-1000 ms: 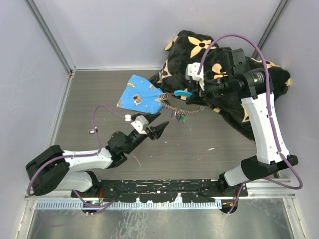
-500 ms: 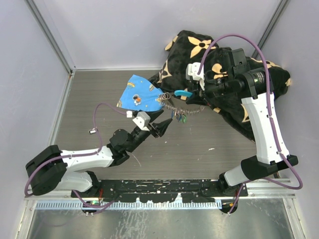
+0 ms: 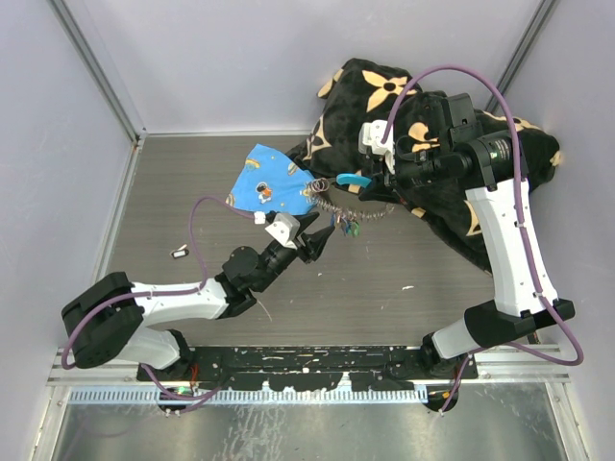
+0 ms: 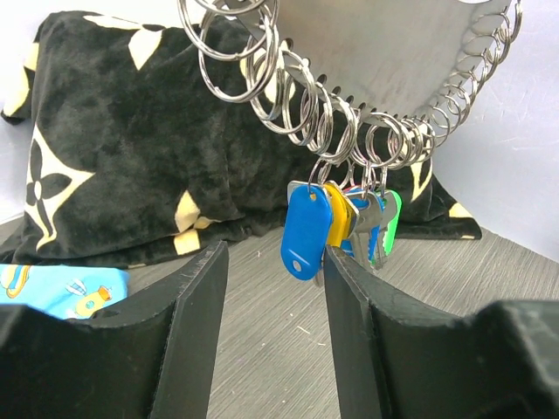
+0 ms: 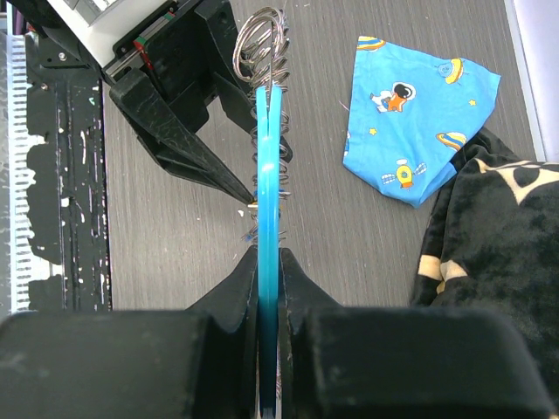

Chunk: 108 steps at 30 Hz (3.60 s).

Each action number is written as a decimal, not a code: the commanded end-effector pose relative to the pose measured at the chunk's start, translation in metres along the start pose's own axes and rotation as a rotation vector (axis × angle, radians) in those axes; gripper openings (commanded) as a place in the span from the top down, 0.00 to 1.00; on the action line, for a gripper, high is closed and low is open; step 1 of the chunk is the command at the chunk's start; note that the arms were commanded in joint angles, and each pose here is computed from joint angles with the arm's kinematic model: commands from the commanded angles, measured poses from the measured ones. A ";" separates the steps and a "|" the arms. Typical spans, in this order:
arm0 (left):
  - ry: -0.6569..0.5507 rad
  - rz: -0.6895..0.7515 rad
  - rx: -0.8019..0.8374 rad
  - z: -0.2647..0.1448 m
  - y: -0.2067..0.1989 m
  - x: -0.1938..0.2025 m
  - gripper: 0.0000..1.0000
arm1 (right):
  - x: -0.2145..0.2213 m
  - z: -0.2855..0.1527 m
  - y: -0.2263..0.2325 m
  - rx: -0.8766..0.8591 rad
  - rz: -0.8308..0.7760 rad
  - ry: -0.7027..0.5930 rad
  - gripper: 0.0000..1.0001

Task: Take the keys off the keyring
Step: Pick up the key from the keyring.

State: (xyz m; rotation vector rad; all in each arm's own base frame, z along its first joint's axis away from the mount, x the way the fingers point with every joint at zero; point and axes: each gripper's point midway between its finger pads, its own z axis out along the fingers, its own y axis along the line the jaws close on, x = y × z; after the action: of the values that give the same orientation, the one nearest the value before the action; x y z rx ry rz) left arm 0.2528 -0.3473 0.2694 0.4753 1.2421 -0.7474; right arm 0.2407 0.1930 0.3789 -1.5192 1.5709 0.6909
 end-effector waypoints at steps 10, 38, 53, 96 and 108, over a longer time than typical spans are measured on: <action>-0.097 -0.012 -0.021 0.012 -0.002 -0.033 0.52 | -0.023 -0.012 0.006 0.020 -0.062 -0.075 0.99; -0.093 0.054 -0.147 0.026 0.005 -0.029 0.52 | -0.024 -0.014 0.005 0.026 -0.055 -0.088 0.99; -0.137 0.095 -0.189 0.031 0.007 -0.033 0.52 | -0.023 -0.015 0.005 0.031 -0.044 -0.094 0.99; -0.129 0.093 -0.123 0.035 -0.005 -0.029 1.00 | -0.014 -0.015 -0.001 0.046 0.008 -0.102 0.99; -0.058 0.048 -0.039 0.017 -0.016 -0.017 1.00 | -0.001 -0.013 -0.020 0.088 0.125 -0.127 0.98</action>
State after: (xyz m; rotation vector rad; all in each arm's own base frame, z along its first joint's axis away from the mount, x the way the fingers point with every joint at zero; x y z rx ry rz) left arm 0.2631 -0.3694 0.2691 0.4596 1.2283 -0.6166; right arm 0.2588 0.1763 0.3633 -1.3449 1.6911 0.7517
